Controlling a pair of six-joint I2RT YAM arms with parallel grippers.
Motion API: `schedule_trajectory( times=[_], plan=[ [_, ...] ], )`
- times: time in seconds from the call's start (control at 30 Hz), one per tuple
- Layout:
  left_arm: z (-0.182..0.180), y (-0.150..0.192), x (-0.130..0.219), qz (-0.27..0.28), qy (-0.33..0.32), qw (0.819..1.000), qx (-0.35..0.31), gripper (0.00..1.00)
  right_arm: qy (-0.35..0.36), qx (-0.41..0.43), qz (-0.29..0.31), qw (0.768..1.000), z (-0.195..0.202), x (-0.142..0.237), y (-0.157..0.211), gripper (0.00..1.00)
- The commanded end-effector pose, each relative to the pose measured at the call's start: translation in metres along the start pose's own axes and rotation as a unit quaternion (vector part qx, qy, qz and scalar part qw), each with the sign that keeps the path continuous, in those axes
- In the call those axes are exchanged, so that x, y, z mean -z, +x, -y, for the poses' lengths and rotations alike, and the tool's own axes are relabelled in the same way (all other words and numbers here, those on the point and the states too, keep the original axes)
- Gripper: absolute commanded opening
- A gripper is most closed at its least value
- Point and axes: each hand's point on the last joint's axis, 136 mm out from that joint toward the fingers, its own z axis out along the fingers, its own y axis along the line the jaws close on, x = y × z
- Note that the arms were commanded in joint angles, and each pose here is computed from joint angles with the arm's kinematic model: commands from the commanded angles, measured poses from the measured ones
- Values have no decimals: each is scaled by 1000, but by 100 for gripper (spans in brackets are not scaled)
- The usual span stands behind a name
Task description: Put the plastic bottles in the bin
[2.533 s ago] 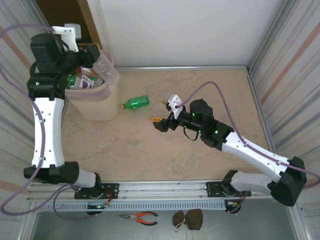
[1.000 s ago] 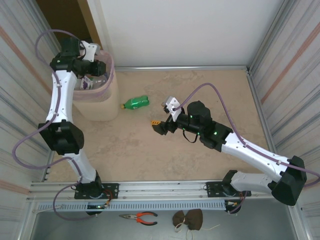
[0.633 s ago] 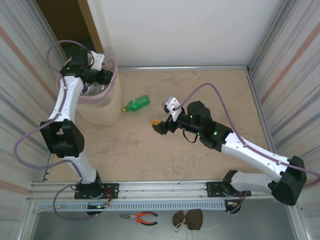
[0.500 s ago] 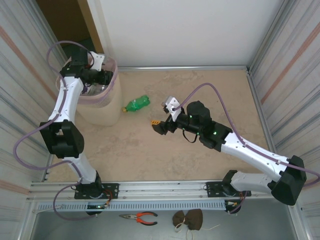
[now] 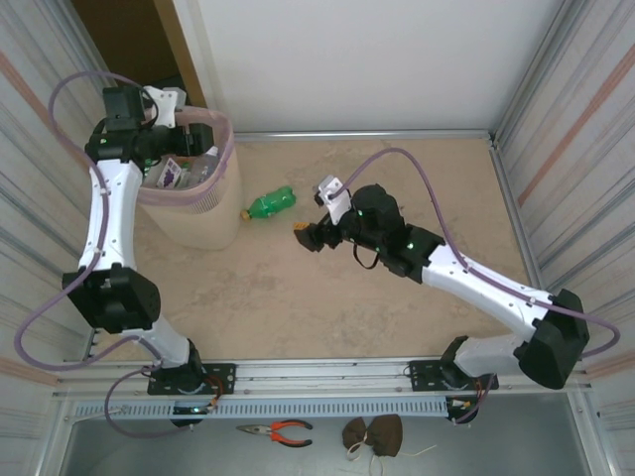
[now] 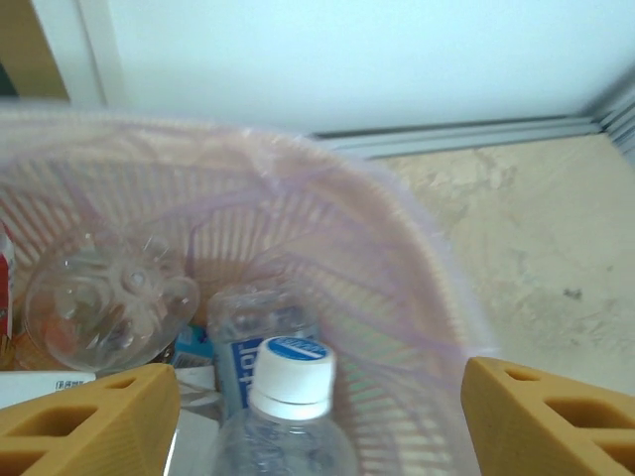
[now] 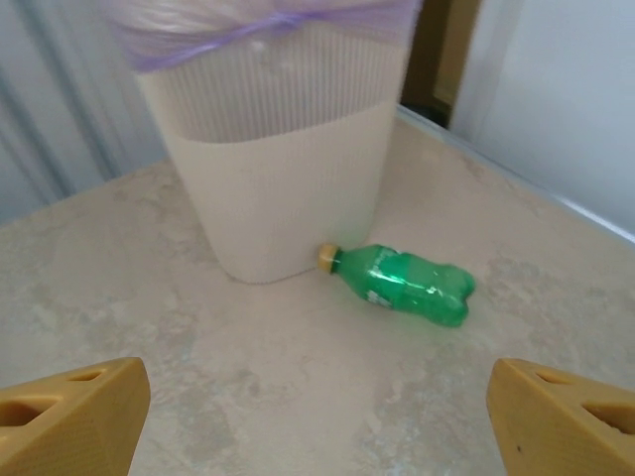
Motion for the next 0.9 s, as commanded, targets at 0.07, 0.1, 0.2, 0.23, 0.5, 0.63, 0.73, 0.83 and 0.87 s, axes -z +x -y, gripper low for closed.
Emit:
schedule_trajectory(
  times=[0.07,0.1,0.2,0.23,0.5,0.63,0.73,0.83,0.87],
  plan=[
    [26,-21,47,47,26,999,-8,75,88,-188,-39,977,54,-19,6,84],
    [30,-21,53,51,30,998,-11,75,99,-223,-48,968,61,-24,10,83],
    [41,-17,64,56,41,997,-15,75,130,-300,-68,943,80,-40,19,82],
    [44,-14,67,57,43,997,-15,75,143,-317,-68,935,84,-45,19,82],
    [54,21,76,62,51,997,-15,74,279,-458,-70,841,122,-84,42,84],
    [55,39,70,77,50,996,-17,73,314,-507,-90,798,128,-108,63,83],
    [62,50,65,95,74,992,-28,73,321,-547,-100,766,125,-130,77,84],
    [69,58,64,111,81,989,-51,73,320,-575,-104,746,122,-150,83,85],
    [70,60,64,118,80,988,-60,73,322,-581,-104,741,122,-156,86,85]
  ],
)
